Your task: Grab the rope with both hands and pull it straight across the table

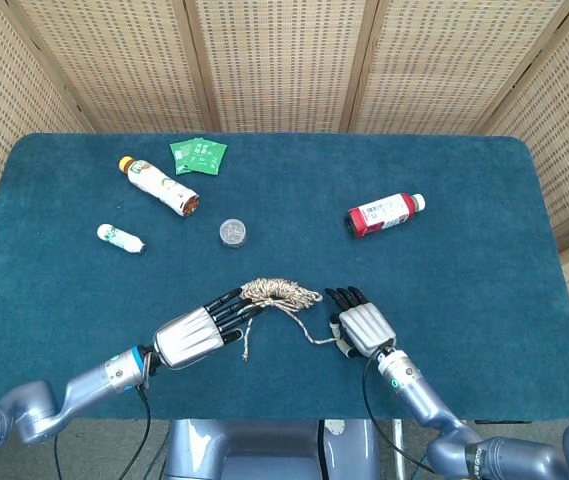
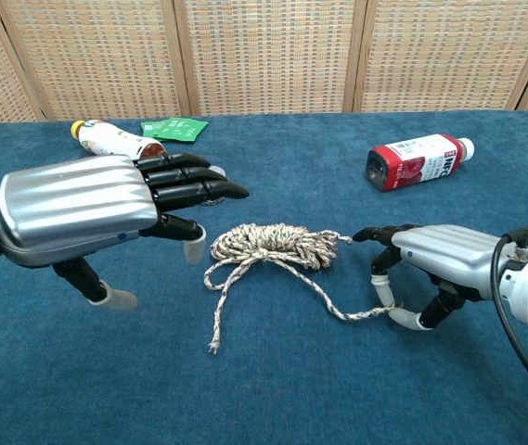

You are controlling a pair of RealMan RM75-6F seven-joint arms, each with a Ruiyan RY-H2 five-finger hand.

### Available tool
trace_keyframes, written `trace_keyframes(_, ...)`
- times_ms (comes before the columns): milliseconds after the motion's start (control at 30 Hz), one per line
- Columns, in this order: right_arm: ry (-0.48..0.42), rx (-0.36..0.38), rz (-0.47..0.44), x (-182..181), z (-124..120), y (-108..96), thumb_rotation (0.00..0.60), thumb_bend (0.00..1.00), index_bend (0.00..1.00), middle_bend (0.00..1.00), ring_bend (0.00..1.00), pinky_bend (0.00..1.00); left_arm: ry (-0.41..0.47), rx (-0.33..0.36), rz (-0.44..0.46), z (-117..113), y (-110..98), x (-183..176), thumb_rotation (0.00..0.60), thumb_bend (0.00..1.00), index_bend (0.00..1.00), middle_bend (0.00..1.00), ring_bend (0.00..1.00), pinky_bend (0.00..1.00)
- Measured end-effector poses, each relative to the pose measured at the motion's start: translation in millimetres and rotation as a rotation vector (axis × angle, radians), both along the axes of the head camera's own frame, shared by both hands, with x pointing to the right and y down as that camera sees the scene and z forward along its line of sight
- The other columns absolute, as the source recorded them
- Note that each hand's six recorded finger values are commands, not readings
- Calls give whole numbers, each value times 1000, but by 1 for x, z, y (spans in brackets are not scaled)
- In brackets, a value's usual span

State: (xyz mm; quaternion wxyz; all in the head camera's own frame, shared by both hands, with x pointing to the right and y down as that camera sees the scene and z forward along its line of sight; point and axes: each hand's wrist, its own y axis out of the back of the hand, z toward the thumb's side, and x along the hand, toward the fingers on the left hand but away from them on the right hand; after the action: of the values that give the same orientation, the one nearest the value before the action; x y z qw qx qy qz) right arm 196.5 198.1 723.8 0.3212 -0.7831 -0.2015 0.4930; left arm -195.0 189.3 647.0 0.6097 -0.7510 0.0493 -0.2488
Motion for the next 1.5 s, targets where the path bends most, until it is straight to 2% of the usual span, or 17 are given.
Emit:
trace_keyframes(300,-10,-11,0,-2,2,-1,600,466,650,37,0,0,-38,-22,57,23,6,24,600,157,459,0,0,0)
trace_keyframes(467,-13,-14,-1,-3,3,-2,600,467,650,38,0,0,-66,-32,64,33,7,26,600,261,459,0,0,0)
trace_keyframes(867,-13,-11,10,-2,4,-5,600,466,650,38,0,0,-85,-54,88,47,15,37,600,271,460,0,0,0)
trace_keyframes(1033,-14,-15,7,-2,4,-4,600,467,650,38,0,0,-96,-55,107,50,17,45,600,309,459,0,0,0)
trace_keyframes(1500,-24,-25,21,-1,5,-7,600,465,650,45,0,0,-124,-62,129,59,23,53,600,310,460,0,0,0)
